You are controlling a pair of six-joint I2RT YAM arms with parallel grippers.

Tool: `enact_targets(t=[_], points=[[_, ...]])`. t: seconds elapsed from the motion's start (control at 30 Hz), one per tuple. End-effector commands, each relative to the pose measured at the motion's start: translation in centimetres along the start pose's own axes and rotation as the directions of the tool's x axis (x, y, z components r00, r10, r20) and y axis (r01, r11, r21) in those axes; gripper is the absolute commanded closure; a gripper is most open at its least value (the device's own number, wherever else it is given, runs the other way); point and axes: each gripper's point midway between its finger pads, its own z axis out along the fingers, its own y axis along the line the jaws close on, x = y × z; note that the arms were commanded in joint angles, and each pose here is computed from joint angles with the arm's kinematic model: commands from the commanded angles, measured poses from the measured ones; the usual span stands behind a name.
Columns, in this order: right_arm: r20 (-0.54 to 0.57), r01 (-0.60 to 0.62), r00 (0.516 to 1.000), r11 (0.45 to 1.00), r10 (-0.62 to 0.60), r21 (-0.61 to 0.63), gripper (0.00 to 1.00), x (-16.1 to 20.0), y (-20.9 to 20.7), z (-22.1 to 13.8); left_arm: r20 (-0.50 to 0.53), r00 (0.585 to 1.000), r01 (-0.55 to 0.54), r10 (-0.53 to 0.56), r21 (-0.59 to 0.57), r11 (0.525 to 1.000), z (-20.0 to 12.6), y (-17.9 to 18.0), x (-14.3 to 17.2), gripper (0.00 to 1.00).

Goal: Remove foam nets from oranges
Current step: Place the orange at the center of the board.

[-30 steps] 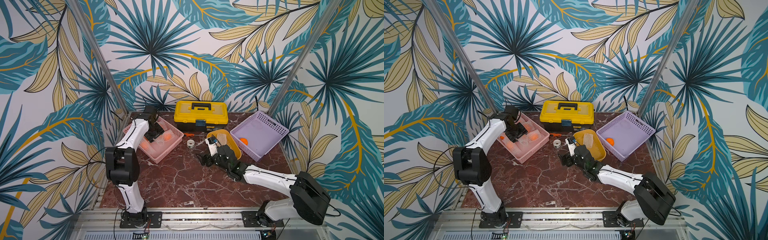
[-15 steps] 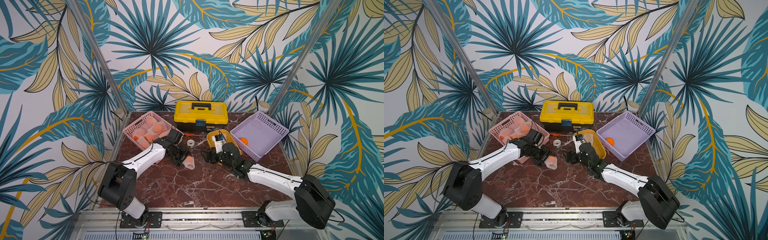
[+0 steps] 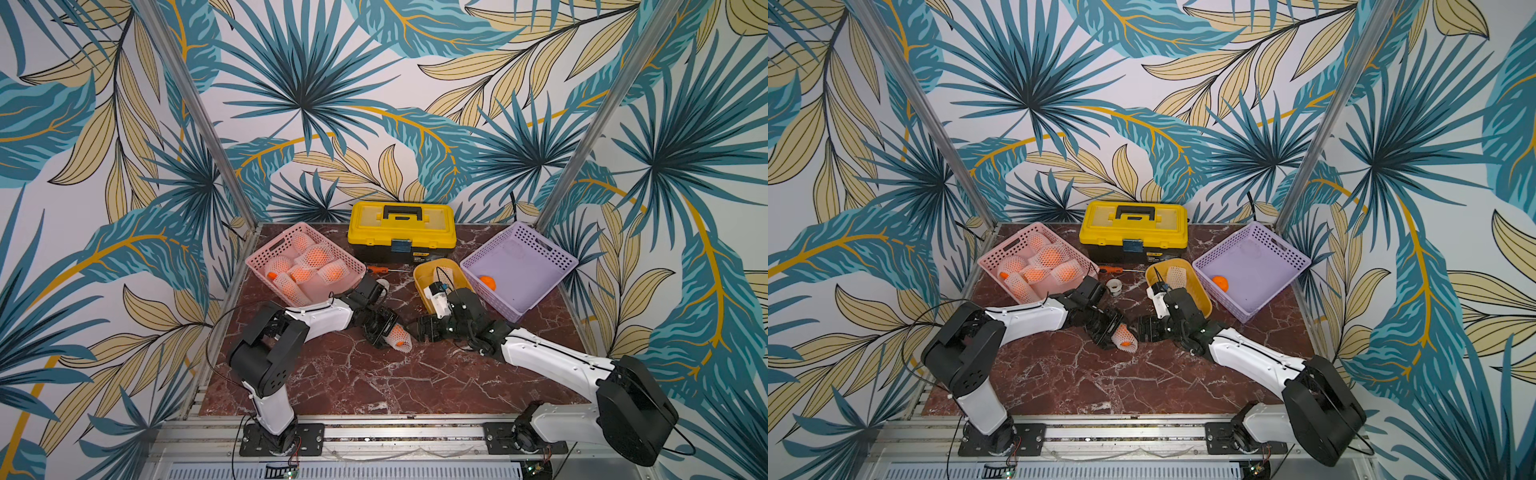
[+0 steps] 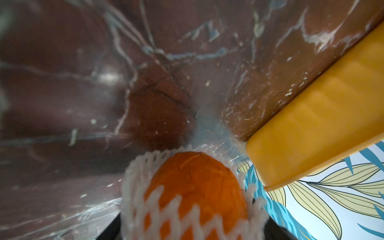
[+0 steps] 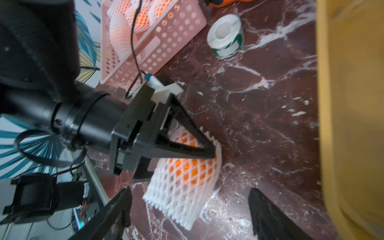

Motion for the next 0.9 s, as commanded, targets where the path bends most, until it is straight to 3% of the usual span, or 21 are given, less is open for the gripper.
enact_targets(t=[0.0,0.2,0.37,0.53,0.63,0.87], points=[[-0.077,0.009,0.997,0.997,-0.016,-0.08,0.09,2.1,1.3,1.0,-0.031,0.999,-0.006,0.008,0.049,0.999,0.3,-1.2,0.4,0.28],[-0.035,-0.002,0.999,0.996,0.005,0.085,0.13,1.5,-1.2,1.6,-0.051,0.999,0.014,-0.011,0.053,0.999,1.0,-1.3,0.1,0.28],[-0.043,0.059,0.998,0.989,-0.053,0.133,0.15,1.8,-1.2,2.1,-0.05,0.999,0.014,-0.011,0.068,0.998,0.9,-2.0,0.0,0.28],[-0.058,0.134,0.99,0.985,-0.128,0.106,0.15,2.9,0.1,2.6,-0.048,0.999,0.018,-0.014,0.077,0.997,0.7,-2.4,-0.1,0.28],[-0.056,0.14,0.99,0.973,-0.132,0.182,0.16,2.9,-1.0,2.8,-0.047,0.999,0.019,-0.016,0.081,0.997,0.6,-2.6,-0.2,0.28],[-0.022,0.128,0.992,0.95,-0.127,0.285,0.37,2.2,-2.1,3.8,-0.046,0.999,0.015,-0.011,0.09,0.996,0.4,-3.0,-0.2,0.28]])
